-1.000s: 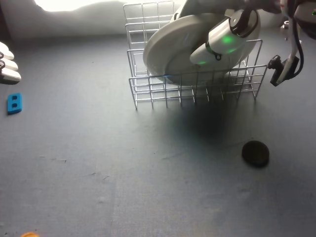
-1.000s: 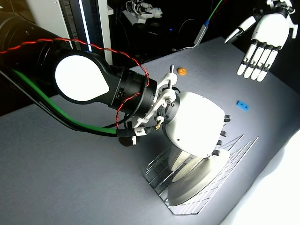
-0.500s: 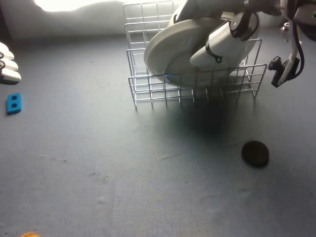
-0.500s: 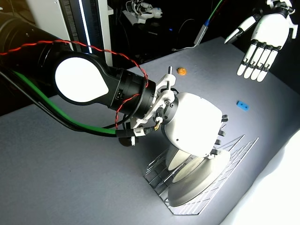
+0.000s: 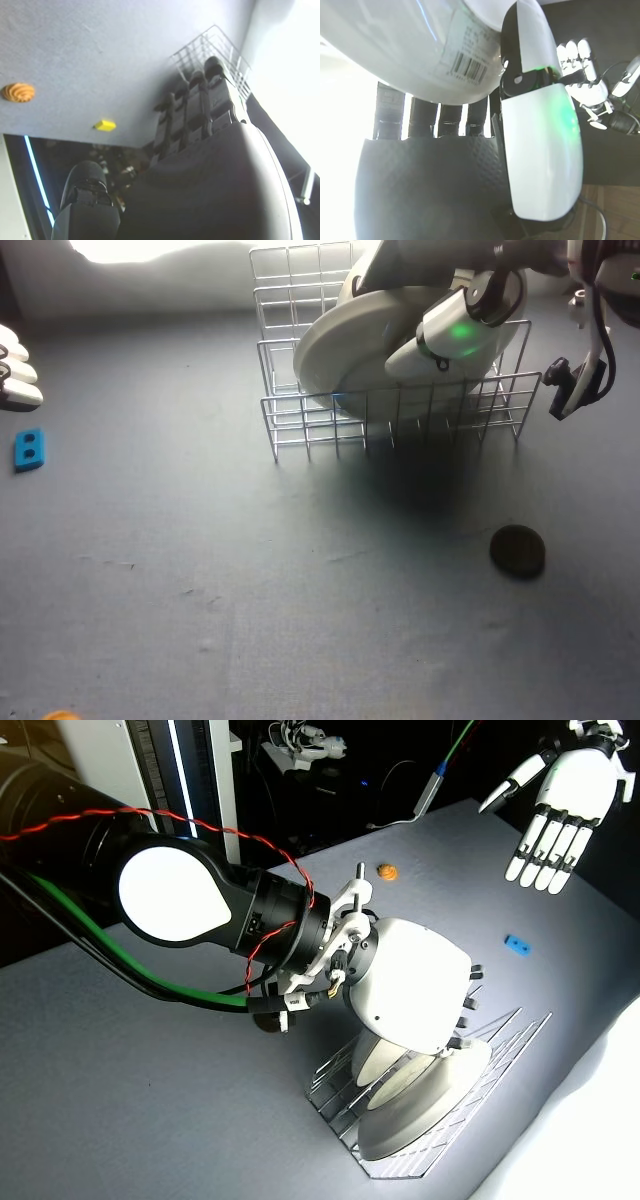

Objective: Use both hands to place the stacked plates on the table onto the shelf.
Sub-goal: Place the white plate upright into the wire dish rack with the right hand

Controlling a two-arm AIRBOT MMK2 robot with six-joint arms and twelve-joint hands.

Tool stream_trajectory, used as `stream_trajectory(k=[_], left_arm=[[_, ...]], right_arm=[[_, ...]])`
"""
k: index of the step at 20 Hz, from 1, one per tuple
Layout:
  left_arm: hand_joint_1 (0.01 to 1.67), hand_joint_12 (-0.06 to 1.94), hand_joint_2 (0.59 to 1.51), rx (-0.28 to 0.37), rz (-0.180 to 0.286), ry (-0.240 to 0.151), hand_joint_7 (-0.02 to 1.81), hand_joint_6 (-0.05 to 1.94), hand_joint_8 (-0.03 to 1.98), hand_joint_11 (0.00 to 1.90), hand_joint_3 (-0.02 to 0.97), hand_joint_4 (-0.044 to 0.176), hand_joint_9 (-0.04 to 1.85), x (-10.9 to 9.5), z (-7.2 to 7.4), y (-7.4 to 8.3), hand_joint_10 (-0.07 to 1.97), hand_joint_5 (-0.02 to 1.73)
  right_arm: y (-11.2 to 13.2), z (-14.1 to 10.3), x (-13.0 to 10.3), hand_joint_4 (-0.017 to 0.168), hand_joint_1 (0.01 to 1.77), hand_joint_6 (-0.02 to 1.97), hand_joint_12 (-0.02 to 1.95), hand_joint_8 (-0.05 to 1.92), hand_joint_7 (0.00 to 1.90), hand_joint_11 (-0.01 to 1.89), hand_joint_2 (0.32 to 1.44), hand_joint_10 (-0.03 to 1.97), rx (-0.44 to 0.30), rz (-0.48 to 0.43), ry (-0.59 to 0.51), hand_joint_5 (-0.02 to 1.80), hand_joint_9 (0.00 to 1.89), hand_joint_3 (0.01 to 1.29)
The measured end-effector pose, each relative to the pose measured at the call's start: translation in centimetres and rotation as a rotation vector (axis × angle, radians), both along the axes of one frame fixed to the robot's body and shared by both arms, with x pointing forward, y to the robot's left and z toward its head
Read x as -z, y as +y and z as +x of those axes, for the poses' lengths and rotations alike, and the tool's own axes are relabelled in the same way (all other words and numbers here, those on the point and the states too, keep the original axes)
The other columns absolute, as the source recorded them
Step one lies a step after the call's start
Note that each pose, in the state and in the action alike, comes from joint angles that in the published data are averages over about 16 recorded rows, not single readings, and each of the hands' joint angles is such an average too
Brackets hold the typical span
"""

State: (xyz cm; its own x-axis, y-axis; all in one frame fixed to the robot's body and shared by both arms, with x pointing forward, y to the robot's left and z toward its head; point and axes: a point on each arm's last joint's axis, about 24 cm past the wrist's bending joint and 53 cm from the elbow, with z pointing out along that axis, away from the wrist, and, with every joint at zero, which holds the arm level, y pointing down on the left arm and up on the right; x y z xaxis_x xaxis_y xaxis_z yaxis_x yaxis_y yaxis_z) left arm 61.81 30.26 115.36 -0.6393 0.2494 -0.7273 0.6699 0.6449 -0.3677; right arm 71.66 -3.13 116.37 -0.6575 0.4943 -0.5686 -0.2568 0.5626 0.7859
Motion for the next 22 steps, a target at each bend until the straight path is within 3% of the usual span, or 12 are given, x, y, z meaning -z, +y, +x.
stream_trajectory(k=[3, 15, 18, 22], left_arm=[[0.02, 0.17, 1.127, 0.0, 0.0, 0.0, 0.09, 0.01, 0.01, 0.02, 0.012, 0.005, 0.07, 0.0, 0.0, -0.01, -0.05, 0.09], [0.01, 0.17, 1.127, 0.001, 0.0, 0.0, 0.1, 0.01, 0.01, 0.02, 0.013, 0.004, 0.08, 0.01, -0.02, -0.04, -0.05, 0.1], [0.01, 0.16, 1.127, 0.001, 0.0, 0.0, 0.1, 0.01, 0.01, 0.02, 0.013, 0.004, 0.07, 0.01, -0.02, -0.04, -0.05, 0.1], [0.01, 0.18, 1.127, 0.001, 0.0, 0.0, 0.1, 0.01, 0.01, 0.02, 0.012, 0.004, 0.08, 0.01, -0.02, -0.04, -0.05, 0.1]], right_arm=[[-0.01, -0.03, 0.08, -0.001, 1.21, 0.86, 1.21, 0.7, 1.03, 0.79, 1.02, 0.06, -0.001, 0.0, 0.001, 0.9, 1.23, 0.01], [0.03, -0.1, 0.1, -0.009, 1.13, 0.31, 1.24, 0.07, 1.01, 0.66, 1.05, 0.02, -0.004, 0.005, 0.001, 0.83, 1.06, 0.01], [0.02, -0.1, 0.1, -0.009, 1.1, 0.17, 1.25, 0.04, 0.99, 0.63, 1.05, 0.02, -0.003, 0.005, 0.002, 0.81, 1.01, 0.01], [-0.01, -0.08, 0.15, -0.009, 1.07, 0.13, 1.26, 0.03, 0.95, 0.59, 1.05, 0.02, -0.002, 0.004, 0.003, 0.79, 0.96, 0.01]])
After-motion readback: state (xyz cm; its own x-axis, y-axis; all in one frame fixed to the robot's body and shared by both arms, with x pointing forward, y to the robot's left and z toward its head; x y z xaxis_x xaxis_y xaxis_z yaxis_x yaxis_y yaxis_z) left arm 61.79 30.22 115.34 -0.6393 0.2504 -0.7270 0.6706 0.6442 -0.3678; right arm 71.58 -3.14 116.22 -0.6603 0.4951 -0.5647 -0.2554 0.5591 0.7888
